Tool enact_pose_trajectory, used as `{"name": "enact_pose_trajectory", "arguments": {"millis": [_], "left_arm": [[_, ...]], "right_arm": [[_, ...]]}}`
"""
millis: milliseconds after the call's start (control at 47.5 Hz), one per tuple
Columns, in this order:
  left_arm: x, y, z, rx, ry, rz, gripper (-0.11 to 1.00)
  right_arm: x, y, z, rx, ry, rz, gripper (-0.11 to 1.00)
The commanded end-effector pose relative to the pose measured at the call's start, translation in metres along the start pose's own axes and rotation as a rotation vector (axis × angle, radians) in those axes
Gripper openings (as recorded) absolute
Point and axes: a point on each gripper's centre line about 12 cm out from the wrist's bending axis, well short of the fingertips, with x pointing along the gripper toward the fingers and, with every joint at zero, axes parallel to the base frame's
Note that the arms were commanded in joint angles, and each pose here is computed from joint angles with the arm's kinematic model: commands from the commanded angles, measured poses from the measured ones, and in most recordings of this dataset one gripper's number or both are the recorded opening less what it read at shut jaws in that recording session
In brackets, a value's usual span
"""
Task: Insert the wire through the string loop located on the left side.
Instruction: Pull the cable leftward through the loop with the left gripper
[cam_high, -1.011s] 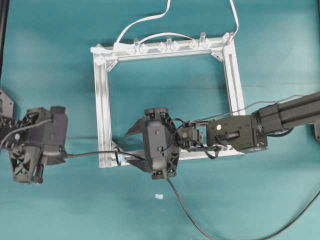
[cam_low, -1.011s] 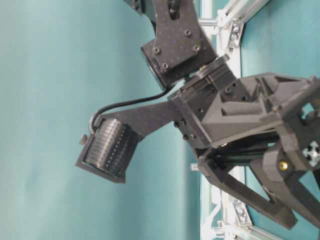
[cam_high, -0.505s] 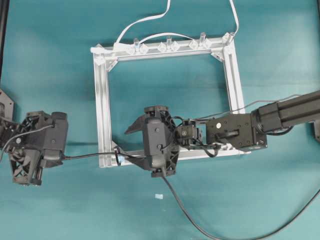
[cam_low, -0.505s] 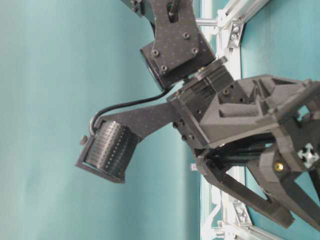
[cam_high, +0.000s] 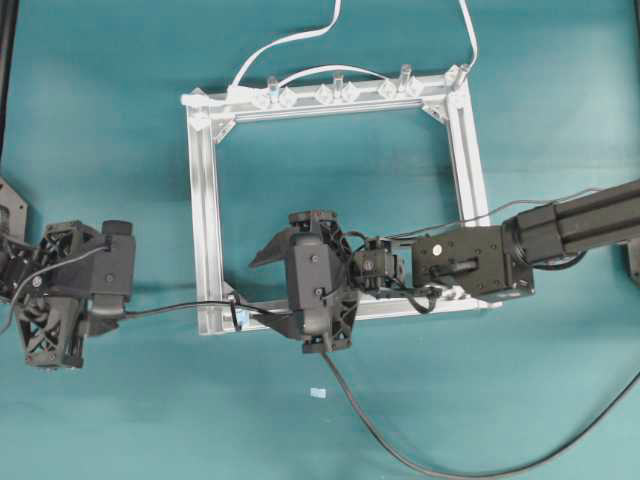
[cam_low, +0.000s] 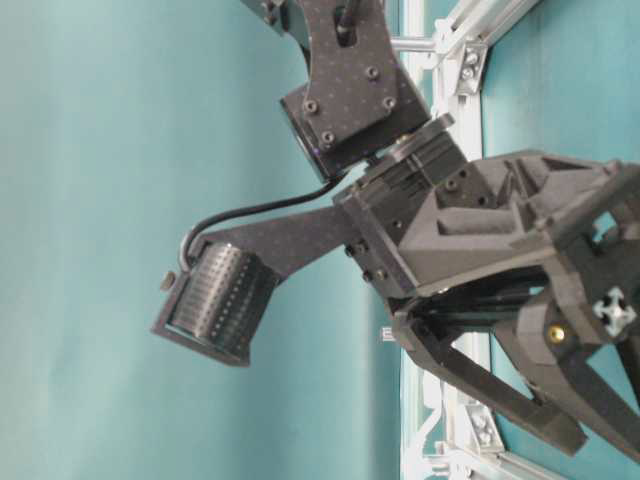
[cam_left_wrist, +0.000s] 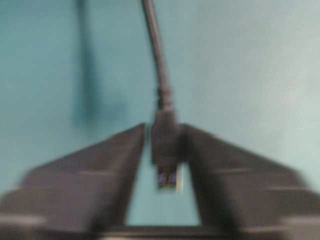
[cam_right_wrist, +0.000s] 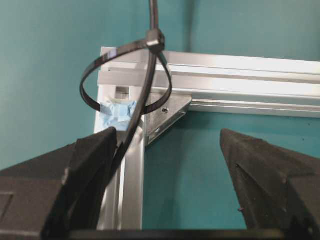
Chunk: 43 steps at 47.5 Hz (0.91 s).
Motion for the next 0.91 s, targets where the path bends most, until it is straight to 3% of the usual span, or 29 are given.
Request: {"name": "enact_pose_trajectory", "arguments": {"millis": [0,126,168,653,884], "left_arm": [[-0.004,-0.004,0.008,0.011,-0.025,-0.008,0.51],[-0.004,-0.004,0.008,0.013,-0.025,-0.008,0.83],[-0.004,-0.004,0.008,0.014,-0.028,-0.008,0.88],[-0.026,-0.006,0.016,0.025,-0.128,-0.039,0.89],[-0.045,0.005,0.025,0.061,-0.225,-0.004,0.89]], "right_arm": [[-0.009,0.0,0.024,0.001,-0.063,0.003,0.83],[-0.009,0.0,0.024,0.001,-0.063,0.003,0.83],[-0.009,0.001,0.025,0.001,-0.064,0.005,0.83],[-0.017,-0.003,0.036,0.005,-0.084,0.0,0.83],[-0.029,-0.008,0.048,0.011,-0.113,-0.009,0.83]]}}
